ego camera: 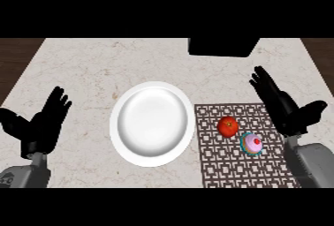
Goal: Pick the cupcake from the placemat and place it in the plate
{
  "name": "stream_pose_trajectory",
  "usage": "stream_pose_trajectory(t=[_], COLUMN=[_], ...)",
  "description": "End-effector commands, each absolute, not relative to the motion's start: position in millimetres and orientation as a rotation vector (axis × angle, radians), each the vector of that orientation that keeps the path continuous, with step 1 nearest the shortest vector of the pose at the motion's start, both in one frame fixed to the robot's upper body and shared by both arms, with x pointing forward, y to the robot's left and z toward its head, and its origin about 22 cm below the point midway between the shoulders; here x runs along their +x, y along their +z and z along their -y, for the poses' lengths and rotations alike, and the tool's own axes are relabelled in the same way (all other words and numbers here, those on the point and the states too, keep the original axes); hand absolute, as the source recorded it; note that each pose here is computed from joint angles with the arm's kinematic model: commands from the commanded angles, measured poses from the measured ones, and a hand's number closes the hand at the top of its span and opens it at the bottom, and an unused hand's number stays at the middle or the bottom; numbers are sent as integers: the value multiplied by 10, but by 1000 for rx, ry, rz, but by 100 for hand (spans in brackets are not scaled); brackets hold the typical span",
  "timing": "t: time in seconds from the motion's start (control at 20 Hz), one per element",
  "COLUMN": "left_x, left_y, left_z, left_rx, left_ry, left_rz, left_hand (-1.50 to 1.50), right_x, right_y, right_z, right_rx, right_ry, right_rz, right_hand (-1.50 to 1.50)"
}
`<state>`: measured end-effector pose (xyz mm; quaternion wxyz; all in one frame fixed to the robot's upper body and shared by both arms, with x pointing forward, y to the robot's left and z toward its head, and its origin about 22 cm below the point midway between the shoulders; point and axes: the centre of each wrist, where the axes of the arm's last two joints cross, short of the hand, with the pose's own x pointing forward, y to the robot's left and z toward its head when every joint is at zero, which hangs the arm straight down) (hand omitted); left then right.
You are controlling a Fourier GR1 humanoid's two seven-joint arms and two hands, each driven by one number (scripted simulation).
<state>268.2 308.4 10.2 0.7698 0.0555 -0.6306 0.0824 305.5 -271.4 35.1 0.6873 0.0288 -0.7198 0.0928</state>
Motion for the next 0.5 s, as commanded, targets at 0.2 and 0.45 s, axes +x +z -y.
stream_pose_trajectory(t=[0.2, 0.45], left_x=[2505, 2406], left_y=[-222, -399], left_z=[-2768, -2364], left_rx=[74, -25], left_ry=[44, -23], left_rz=[1233, 1209], left_hand=[0, 0], right_x=[3533, 3538], right_y=[1469, 1126], right_z=[3075, 3758], right_rx=[403, -6], right_ry=[509, 469], right_rz=[1918, 1997], right_hand=[150, -150])
